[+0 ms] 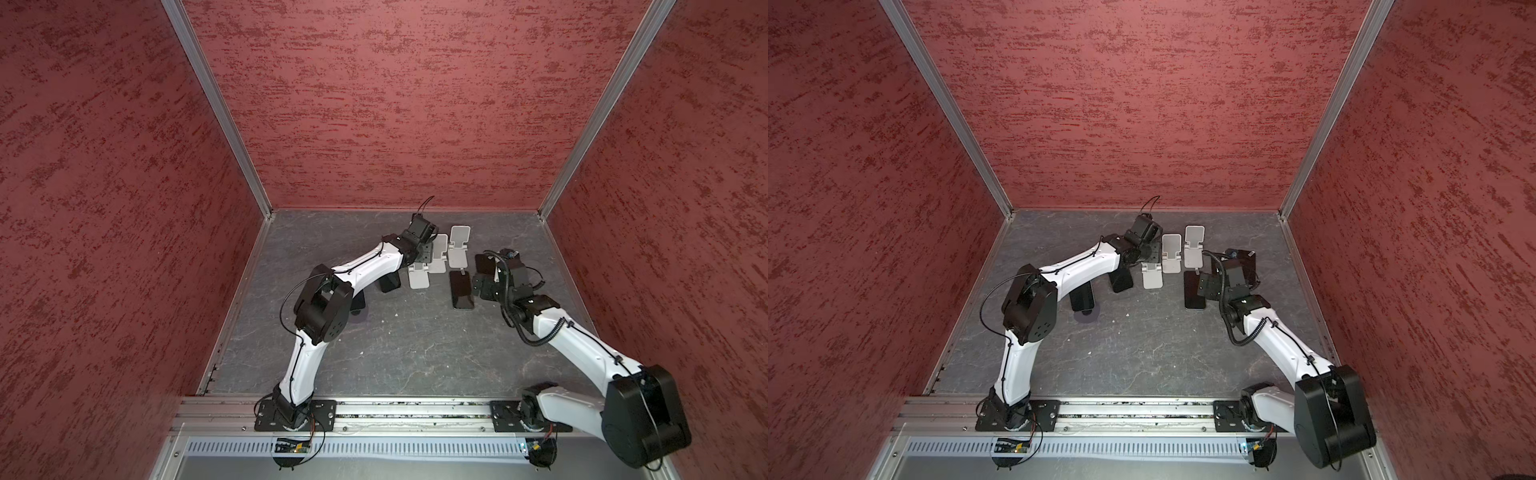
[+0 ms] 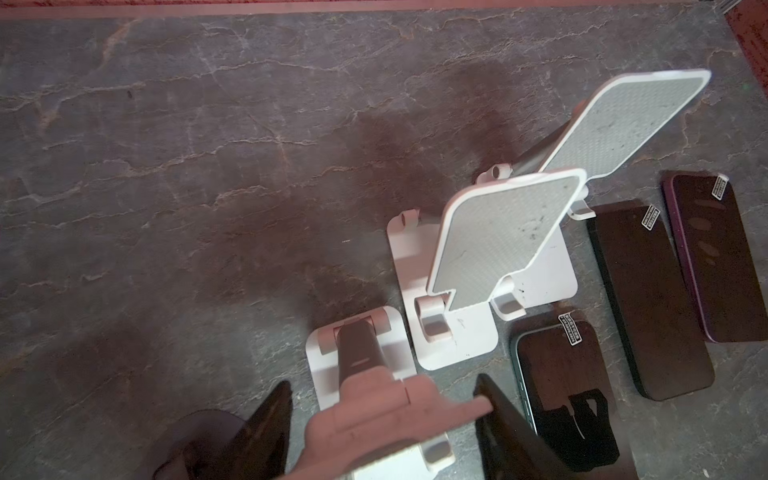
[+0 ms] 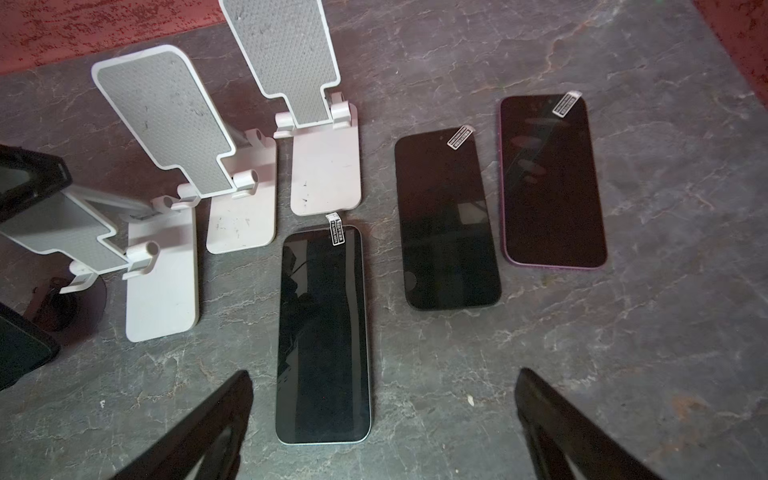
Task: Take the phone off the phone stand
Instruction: 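Carry the white stand with the left gripper toward the stands near the far wall, then set the white stand down beside the two empty stands and release it, then withdraw the left gripper toward the standing phones while the right gripper nears the stands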
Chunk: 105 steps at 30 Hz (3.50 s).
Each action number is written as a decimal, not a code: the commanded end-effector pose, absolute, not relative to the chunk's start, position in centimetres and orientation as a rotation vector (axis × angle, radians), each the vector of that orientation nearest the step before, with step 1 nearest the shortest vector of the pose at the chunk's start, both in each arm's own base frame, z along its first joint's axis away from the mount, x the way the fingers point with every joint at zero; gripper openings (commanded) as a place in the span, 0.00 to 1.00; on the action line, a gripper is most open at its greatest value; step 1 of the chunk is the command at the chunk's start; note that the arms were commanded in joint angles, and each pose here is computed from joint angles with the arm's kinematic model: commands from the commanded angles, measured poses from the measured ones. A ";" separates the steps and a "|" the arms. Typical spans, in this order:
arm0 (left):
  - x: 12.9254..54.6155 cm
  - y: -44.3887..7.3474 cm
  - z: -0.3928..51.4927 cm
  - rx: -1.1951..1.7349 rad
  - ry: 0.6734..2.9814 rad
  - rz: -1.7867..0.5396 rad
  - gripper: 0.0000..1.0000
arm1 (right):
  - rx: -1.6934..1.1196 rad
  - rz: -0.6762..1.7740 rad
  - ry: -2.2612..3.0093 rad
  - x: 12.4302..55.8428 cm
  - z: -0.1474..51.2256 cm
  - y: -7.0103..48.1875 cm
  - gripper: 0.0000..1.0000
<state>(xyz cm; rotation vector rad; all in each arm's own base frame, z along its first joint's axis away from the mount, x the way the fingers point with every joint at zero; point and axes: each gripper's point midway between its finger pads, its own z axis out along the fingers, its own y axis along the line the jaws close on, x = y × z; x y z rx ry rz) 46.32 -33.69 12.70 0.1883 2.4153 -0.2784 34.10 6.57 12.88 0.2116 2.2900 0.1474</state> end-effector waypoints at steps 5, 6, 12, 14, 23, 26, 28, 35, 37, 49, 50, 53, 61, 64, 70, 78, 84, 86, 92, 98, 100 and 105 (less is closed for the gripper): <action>47.1 -33.5 12.7 0.176 2.427 -0.249 0.62 | 0.227 0.156 2.275 34.3 13.0 6.4 0.99; 47.2 -33.4 12.6 0.171 2.430 -0.241 0.63 | 0.227 0.156 2.274 34.3 13.0 6.4 0.99; 47.2 -33.1 12.3 0.164 2.437 -0.218 0.69 | 0.229 0.155 2.270 34.3 13.1 6.4 0.99; 47.2 -33.1 12.1 0.164 2.441 -0.214 0.71 | 0.229 0.157 2.266 34.3 13.2 6.4 0.99; 47.1 -33.0 12.1 0.164 2.442 -0.211 0.74 | 0.229 0.160 2.264 34.2 13.3 6.4 0.99; 47.2 -32.9 12.8 0.162 2.430 -0.209 0.78 | 0.227 0.159 2.263 34.2 13.3 6.4 0.99; 47.2 -32.7 13.2 0.161 2.422 -0.203 0.78 | 0.229 0.160 2.264 34.2 13.3 6.3 0.99; 47.1 -32.5 15.1 0.159 2.388 -0.198 0.81 | 0.228 0.161 2.265 34.2 13.3 6.4 0.99; 46.9 -32.5 15.9 0.165 2.375 -0.201 0.81 | 0.227 0.161 2.263 34.2 13.3 6.4 0.99; 45.3 -32.7 21.9 0.234 2.240 -0.134 0.85 | 0.222 0.173 2.266 34.3 13.3 6.6 0.99; 44.9 -32.8 22.5 0.242 2.229 -0.134 0.86 | 0.223 0.174 2.265 34.3 13.4 6.6 0.99; 43.9 -33.2 24.3 0.260 2.196 -0.137 0.87 | 0.221 0.175 2.266 34.3 13.4 6.6 0.99; 40.1 -32.9 27.9 0.300 2.103 -0.109 0.89 | 0.211 0.195 2.264 34.4 14.0 7.0 0.99; 38.5 -32.1 28.4 0.303 2.084 -0.114 0.90 | 0.200 0.237 2.257 34.4 14.5 7.5 0.99; 35.1 -30.4 27.6 0.307 2.078 -0.163 0.90 | 0.178 0.329 2.226 34.4 15.8 8.7 0.99; 30.8 -27.5 26.9 0.282 2.059 -0.236 0.91 | 0.183 0.388 2.217 34.8 17.2 9.5 0.99; 28.4 -25.6 25.5 0.248 2.077 -0.280 0.92 | 0.180 0.429 2.208 35.4 18.3 10.5 0.99; 27.3 -25.5 24.7 0.253 2.081 -0.298 0.93 | 0.173 0.442 2.205 35.6 18.7 11.0 0.99; 25.0 -24.8 23.3 0.283 2.084 -0.303 0.97 | 0.133 0.446 2.205 36.4 19.5 12.6 0.99; 23.7 -22.6 23.5 0.229 2.062 -0.283 1.00 | 0.085 0.449 2.206 36.9 19.8 14.6 0.99; 23.5 -22.0 23.5 0.206 2.055 -0.299 1.00 | 0.072 0.447 2.206 37.1 20.0 15.3 0.99; 22.6 -20.8 24.0 0.176 2.029 -0.362 1.00 | 0.033 0.443 2.205 37.4 20.5 16.9 0.99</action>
